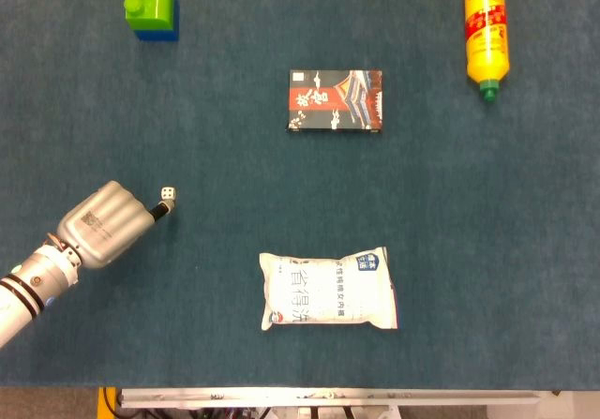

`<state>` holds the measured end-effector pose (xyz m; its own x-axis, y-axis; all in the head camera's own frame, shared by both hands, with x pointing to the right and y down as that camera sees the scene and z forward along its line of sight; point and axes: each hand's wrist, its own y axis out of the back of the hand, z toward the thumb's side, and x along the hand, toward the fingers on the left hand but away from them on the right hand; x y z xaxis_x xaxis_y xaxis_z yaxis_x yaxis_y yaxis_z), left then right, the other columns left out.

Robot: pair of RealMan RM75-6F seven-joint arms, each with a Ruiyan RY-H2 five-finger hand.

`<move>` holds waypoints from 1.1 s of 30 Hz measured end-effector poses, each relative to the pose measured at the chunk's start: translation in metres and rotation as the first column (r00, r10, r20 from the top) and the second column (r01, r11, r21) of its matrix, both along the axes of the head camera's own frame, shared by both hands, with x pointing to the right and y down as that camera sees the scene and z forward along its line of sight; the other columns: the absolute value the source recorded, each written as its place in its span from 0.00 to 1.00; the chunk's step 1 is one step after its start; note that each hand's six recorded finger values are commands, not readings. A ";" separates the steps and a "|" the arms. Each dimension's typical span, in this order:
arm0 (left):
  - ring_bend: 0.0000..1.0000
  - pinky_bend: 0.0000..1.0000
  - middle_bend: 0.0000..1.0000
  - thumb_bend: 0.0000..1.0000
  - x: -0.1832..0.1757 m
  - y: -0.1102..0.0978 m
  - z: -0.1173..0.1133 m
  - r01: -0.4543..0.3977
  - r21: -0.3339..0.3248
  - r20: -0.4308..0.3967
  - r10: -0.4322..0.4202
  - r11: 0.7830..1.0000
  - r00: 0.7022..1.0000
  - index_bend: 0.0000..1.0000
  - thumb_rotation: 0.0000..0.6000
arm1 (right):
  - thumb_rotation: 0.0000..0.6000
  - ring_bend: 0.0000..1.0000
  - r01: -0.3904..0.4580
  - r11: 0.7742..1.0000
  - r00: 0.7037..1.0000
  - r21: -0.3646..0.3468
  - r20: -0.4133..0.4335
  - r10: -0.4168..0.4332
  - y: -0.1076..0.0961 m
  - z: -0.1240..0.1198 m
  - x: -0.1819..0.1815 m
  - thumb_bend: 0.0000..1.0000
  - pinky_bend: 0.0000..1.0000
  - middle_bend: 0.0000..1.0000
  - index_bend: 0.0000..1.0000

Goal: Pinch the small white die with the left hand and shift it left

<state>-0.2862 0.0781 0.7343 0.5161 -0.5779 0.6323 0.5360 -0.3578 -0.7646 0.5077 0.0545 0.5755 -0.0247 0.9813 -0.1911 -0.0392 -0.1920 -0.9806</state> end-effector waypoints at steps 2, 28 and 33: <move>0.92 1.00 1.00 0.91 0.000 0.000 0.002 -0.002 -0.003 0.004 0.002 1.000 1.000 0.20 1.00 | 1.00 0.37 -0.001 1.000 1.000 0.000 0.001 0.001 0.000 0.000 0.000 0.48 0.47 0.39 0.36; 0.92 1.00 1.00 0.91 -0.007 -0.007 0.017 0.036 -0.020 0.034 -0.036 0.999 0.999 0.20 1.00 | 1.00 0.37 0.001 1.000 1.000 0.005 0.004 -0.001 0.001 -0.004 0.000 0.47 0.47 0.39 0.36; 0.92 1.00 1.00 0.91 -0.007 -0.010 0.017 0.044 -0.014 0.034 -0.044 0.999 0.998 0.20 1.00 | 1.00 0.37 0.002 1.000 1.000 0.008 0.004 -0.002 0.001 -0.004 -0.001 0.47 0.47 0.39 0.36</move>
